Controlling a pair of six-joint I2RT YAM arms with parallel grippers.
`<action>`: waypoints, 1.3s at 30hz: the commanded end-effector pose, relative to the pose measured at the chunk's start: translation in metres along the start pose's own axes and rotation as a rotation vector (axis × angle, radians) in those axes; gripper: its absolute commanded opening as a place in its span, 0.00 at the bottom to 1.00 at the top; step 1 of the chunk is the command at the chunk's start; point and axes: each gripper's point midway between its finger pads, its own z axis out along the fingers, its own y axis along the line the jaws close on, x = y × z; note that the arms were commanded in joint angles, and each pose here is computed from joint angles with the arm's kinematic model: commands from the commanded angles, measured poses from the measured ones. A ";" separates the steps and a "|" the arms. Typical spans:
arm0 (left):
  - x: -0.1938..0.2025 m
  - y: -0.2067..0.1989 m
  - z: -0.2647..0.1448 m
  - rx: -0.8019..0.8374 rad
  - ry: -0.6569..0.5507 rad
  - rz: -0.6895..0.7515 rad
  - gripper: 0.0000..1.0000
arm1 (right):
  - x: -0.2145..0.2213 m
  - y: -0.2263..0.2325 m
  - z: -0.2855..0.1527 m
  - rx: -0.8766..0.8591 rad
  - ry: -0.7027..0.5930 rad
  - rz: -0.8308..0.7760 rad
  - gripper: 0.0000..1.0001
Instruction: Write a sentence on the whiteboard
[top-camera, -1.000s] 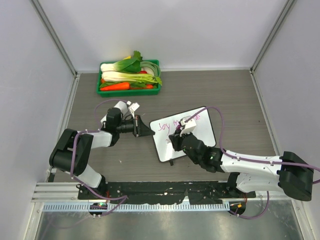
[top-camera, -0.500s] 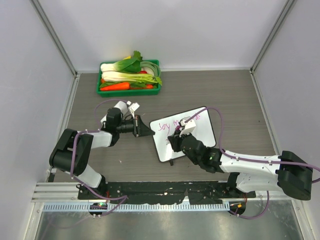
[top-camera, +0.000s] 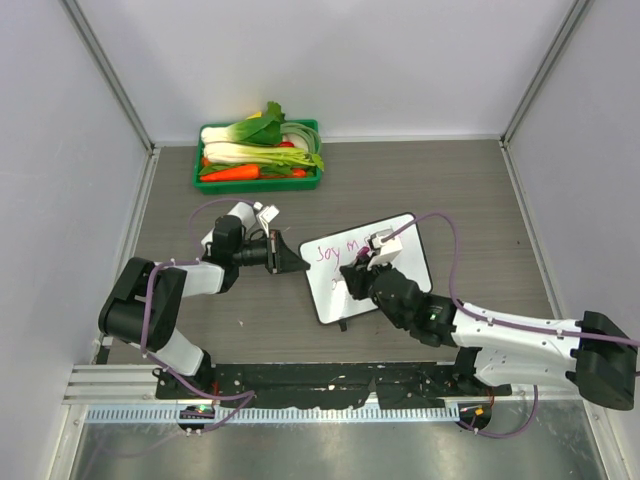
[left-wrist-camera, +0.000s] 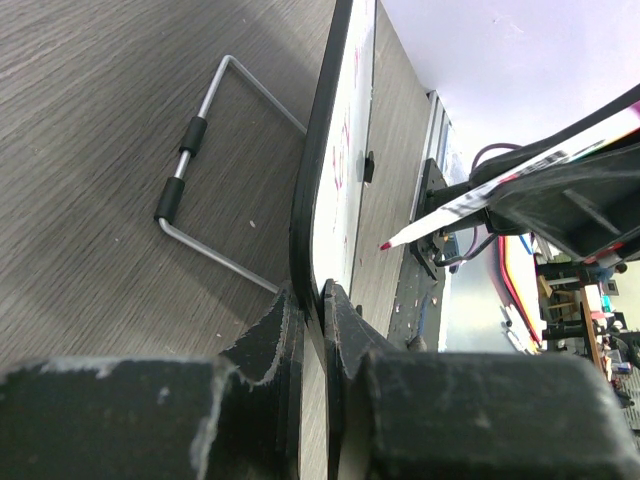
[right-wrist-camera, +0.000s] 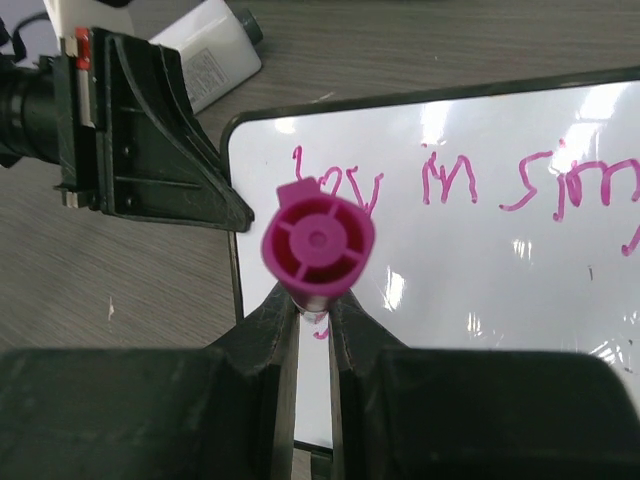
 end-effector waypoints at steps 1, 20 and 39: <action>0.015 0.006 0.002 -0.009 0.039 0.007 0.00 | -0.047 0.009 -0.006 0.003 -0.118 0.032 0.01; 0.014 0.006 0.003 -0.007 0.040 0.009 0.00 | -0.034 0.002 0.020 0.073 -0.093 -0.012 0.01; 0.015 0.006 0.003 -0.005 0.041 0.009 0.00 | -0.020 -0.009 0.019 0.096 -0.058 -0.030 0.02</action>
